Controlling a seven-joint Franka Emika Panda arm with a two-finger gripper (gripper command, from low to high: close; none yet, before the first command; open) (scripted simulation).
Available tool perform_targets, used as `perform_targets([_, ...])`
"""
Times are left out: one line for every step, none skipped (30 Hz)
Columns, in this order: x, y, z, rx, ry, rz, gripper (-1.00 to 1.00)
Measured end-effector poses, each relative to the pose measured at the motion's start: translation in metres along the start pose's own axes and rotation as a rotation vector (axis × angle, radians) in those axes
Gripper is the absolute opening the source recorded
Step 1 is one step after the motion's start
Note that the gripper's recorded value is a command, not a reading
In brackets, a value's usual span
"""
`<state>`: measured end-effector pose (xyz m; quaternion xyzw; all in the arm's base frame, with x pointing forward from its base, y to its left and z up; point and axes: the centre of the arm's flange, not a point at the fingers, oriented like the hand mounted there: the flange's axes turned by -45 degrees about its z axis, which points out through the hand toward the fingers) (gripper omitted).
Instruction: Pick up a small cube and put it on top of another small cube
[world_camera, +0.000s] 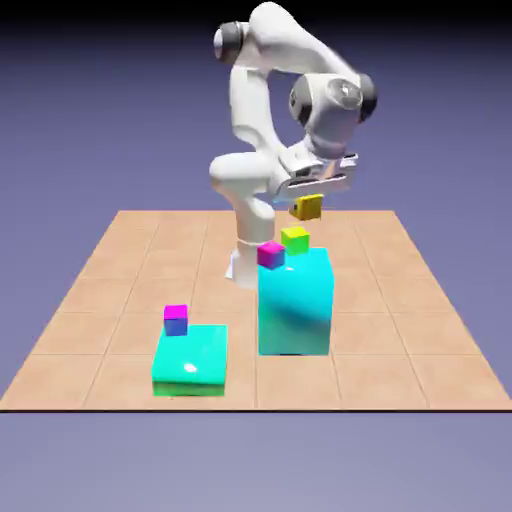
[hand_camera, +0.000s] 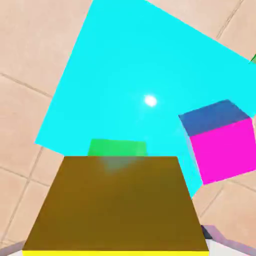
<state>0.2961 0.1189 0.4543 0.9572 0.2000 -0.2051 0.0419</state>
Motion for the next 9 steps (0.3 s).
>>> perform_targets([0.000,0.000,0.000,0.000,0.000,0.000,-1.00])
perform_targets([0.002,0.000,0.013,0.000,0.000,0.000,-1.00])
perform_targets([0.004,0.000,0.026,0.000,0.000,0.000,-1.00])
perform_targets([0.006,0.000,0.040,0.000,0.000,-0.001,-1.00])
perform_targets([0.007,0.000,0.053,0.000,0.000,0.000,-1.00])
perform_targets([0.008,0.000,0.066,0.000,0.000,0.000,-1.00])
perform_targets([0.008,0.000,0.068,0.000,0.000,0.000,1.00])
perform_targets([0.008,0.000,0.068,-0.002,0.000,0.000,1.00])
perform_targets([0.008,0.000,0.068,-0.002,0.000,0.000,1.00])
